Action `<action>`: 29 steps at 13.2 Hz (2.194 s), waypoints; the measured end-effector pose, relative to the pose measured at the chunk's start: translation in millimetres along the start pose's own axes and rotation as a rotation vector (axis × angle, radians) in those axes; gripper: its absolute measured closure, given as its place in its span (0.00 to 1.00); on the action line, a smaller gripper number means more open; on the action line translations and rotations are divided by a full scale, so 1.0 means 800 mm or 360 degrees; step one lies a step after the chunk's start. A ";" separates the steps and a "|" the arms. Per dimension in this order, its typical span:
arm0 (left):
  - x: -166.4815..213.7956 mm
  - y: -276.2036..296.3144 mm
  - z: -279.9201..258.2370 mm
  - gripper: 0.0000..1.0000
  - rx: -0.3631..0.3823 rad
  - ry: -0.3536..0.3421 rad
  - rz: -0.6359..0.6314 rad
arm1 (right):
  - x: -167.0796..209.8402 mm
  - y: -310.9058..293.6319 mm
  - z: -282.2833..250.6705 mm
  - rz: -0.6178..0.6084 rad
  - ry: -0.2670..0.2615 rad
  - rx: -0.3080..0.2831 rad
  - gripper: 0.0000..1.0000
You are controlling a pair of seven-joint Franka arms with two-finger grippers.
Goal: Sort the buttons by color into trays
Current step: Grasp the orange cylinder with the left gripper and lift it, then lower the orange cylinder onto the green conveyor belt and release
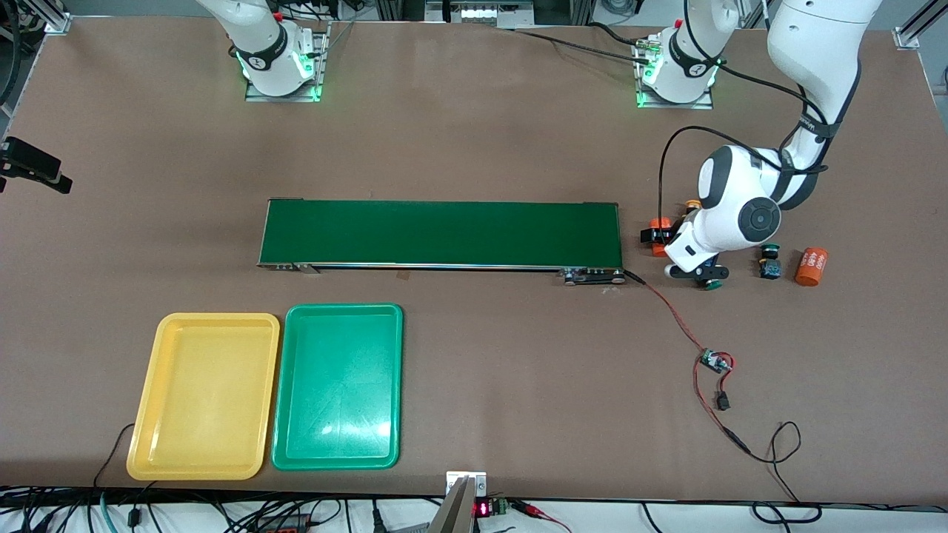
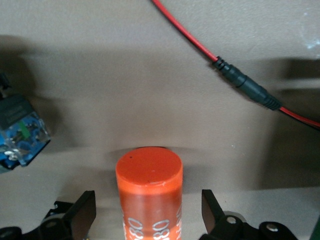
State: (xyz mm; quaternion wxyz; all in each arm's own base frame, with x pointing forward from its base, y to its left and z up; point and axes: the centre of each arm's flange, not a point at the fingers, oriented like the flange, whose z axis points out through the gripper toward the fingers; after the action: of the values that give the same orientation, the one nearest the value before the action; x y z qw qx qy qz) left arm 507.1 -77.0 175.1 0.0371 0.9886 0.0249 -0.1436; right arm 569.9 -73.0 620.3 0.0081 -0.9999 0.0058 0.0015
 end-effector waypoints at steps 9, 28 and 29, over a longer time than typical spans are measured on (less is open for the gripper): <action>0.018 0.038 -0.109 0.50 0.0001 -0.0040 0.0150 | 0.000 0.000 0.000 0.0001 -0.0001 0.0000 0.00; -0.074 0.335 -0.083 0.50 0.0629 -0.0168 0.2289 | 0.000 0.000 0.000 0.0003 -0.0001 0.0000 0.00; -0.073 0.339 -0.075 0.50 0.0623 -0.0163 0.2307 | 0.000 0.000 0.000 0.0003 -0.0001 0.0000 0.00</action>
State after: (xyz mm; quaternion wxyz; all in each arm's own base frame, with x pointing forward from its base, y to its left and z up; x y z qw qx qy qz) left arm 484.0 -344.9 266.9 -0.0529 0.7380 -0.6598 -0.1310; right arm 569.9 -73.4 620.1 0.0082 -0.9999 0.0069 0.0017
